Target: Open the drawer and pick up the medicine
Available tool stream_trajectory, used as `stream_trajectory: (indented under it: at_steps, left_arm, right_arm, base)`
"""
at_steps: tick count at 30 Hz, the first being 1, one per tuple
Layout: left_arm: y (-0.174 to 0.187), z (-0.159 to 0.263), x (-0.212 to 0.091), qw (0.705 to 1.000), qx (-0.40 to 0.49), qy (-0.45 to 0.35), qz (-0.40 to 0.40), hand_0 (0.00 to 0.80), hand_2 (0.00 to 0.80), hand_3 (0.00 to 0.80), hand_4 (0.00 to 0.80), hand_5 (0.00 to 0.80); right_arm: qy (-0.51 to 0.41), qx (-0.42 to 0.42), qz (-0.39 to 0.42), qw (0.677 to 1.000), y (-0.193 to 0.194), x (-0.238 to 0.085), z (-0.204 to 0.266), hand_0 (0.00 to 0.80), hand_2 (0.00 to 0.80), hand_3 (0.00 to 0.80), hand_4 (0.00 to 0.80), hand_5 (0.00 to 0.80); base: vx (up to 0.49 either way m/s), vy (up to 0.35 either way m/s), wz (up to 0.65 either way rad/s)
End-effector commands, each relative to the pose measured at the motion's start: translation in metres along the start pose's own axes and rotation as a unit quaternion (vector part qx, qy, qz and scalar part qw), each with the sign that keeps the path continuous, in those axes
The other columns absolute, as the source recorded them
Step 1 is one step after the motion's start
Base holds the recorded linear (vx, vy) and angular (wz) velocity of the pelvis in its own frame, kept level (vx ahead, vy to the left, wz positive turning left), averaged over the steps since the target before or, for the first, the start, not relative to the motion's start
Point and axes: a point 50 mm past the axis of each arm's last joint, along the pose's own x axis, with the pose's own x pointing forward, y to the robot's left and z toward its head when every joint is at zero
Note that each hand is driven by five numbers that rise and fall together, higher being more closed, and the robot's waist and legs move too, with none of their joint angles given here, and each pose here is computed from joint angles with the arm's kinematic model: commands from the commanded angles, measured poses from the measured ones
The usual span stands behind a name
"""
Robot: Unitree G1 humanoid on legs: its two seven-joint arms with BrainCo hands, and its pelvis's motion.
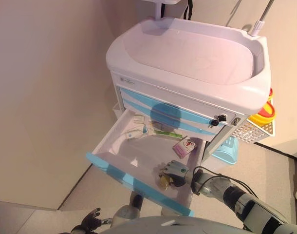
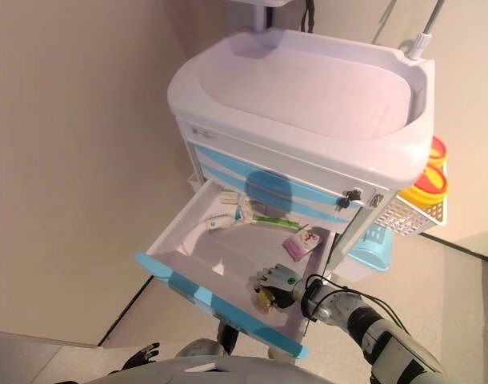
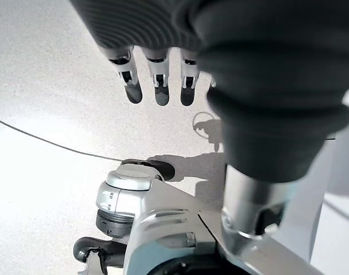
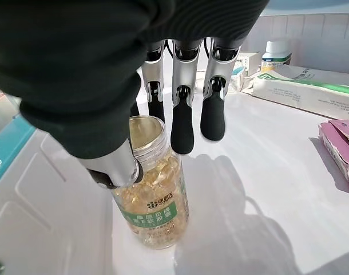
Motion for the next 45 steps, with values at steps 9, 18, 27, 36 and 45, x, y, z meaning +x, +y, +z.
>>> stream_trajectory:
  at_steps: [9, 18, 27, 36, 45]
  left_arm:
    - [-0.003, 0.018, 0.005, 0.999, 0.016, -0.029, -0.01, 0.0, 0.0, 0.0, 0.0, 0.0]
    - [0.007, 0.02, 0.005, 1.0, -0.005, -0.029, 0.004, 0.0, 0.0, 0.0, 0.0, 0.0]
    - [0.018, 0.012, 0.001, 0.999, -0.039, -0.024, 0.026, 0.0, 0.0, 0.0, 0.0, 0.0]
    - [0.019, 0.009, 0.0, 0.999, -0.028, -0.017, 0.024, 0.0, 0.0, 0.0, 0.0, 0.0]
    - [0.023, 0.014, 0.001, 1.0, -0.005, -0.011, 0.017, 0.0, 0.0, 0.0, 0.0, 0.0]
  right_arm:
    - [-0.021, -0.008, -0.055, 0.998, -0.029, 0.01, 0.0, 0.8, 0.8, 0.8, 0.8, 0.8]
    - [-0.05, 0.003, -0.111, 0.993, -0.108, -0.006, -0.011, 0.8, 0.8, 0.8, 0.8, 0.8]
    - [-0.084, 0.095, -0.158, 0.979, -0.247, -0.082, -0.016, 0.8, 0.8, 0.8, 0.8, 0.8]
    - [-0.077, 0.143, -0.403, 0.9, -0.364, -0.158, -0.048, 0.8, 0.8, 0.8, 0.8, 0.8]
    - [0.08, 0.148, -0.556, 0.814, -0.423, -0.214, -0.096, 0.8, 0.8, 0.8, 0.8, 0.8]
  base:
    - [0.0, 0.0, 0.0]
    - [-0.001, 0.001, -0.01]
    - [0.003, 0.018, -0.14]
    - [0.048, 0.027, -0.1]
    - [0.063, 0.032, 0.05]
